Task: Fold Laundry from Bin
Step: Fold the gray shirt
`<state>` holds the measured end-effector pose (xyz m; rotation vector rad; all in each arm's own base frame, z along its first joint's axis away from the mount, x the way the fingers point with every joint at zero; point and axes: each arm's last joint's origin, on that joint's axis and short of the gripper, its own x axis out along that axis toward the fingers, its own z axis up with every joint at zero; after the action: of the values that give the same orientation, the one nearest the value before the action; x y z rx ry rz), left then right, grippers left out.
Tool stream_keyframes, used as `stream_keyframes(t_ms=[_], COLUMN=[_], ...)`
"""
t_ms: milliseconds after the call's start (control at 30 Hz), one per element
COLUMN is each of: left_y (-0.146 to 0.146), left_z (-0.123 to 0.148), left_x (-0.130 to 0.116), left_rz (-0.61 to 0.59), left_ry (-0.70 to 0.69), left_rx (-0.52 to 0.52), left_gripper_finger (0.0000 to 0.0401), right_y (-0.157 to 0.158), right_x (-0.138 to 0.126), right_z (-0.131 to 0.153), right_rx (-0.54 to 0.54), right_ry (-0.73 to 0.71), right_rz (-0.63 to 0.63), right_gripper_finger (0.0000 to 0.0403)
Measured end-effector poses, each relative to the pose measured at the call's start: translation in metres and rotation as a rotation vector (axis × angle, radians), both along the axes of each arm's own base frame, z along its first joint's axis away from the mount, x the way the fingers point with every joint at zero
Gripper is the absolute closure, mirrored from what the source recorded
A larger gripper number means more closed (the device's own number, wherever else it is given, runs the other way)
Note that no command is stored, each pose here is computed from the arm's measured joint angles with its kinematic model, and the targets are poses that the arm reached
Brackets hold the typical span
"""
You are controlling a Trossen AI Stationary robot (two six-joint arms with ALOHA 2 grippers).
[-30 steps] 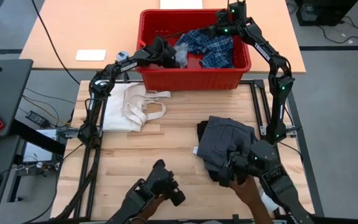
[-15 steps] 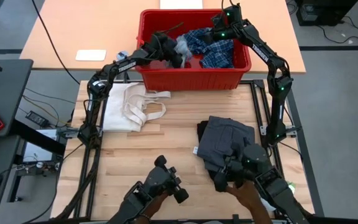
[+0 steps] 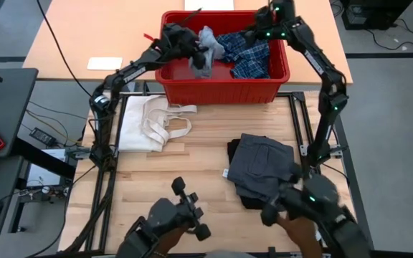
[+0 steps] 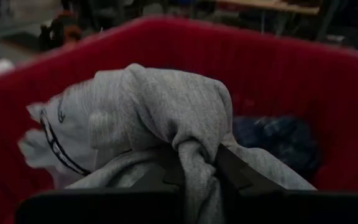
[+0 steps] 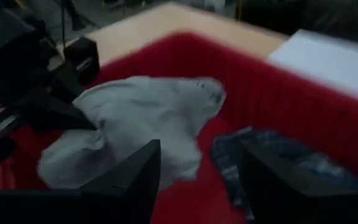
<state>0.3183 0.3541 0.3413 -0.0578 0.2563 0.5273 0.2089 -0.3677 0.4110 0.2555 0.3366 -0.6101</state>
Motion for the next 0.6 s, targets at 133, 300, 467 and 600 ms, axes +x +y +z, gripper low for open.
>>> stream_keyframes(t_ms=[133, 300, 467, 600], left_y=[-0.016, -0.051, -0.102, -0.144], left_z=[0.025, 0.042, 0.053, 0.051], left_x=[-0.003, 0.012, 0.037, 0.062], left_rz=[-0.068, -0.215, -0.402, -0.511], left_ry=[-0.048, -0.073, -0.069, -0.039], left_rx=[0.034, 0.034, 0.024, 0.0], left_gripper_finger=[0.0363, 0.0363, 0.0363, 0.0363], right_y=[0.025, 0.064, 0.114, 0.149], right_x=[-0.013, -0.031, -0.051, -0.067], right_z=[0.035, 0.072, 0.1, 0.115], right_rx=[-0.08, -0.07, -0.034, -0.023], right_ry=[-0.047, -0.133, -0.162, -0.164], right_rz=[-0.022, -0.041, -0.073, -0.108], right_gripper_finger=[0.0187, 0.0187, 0.0187, 0.0187])
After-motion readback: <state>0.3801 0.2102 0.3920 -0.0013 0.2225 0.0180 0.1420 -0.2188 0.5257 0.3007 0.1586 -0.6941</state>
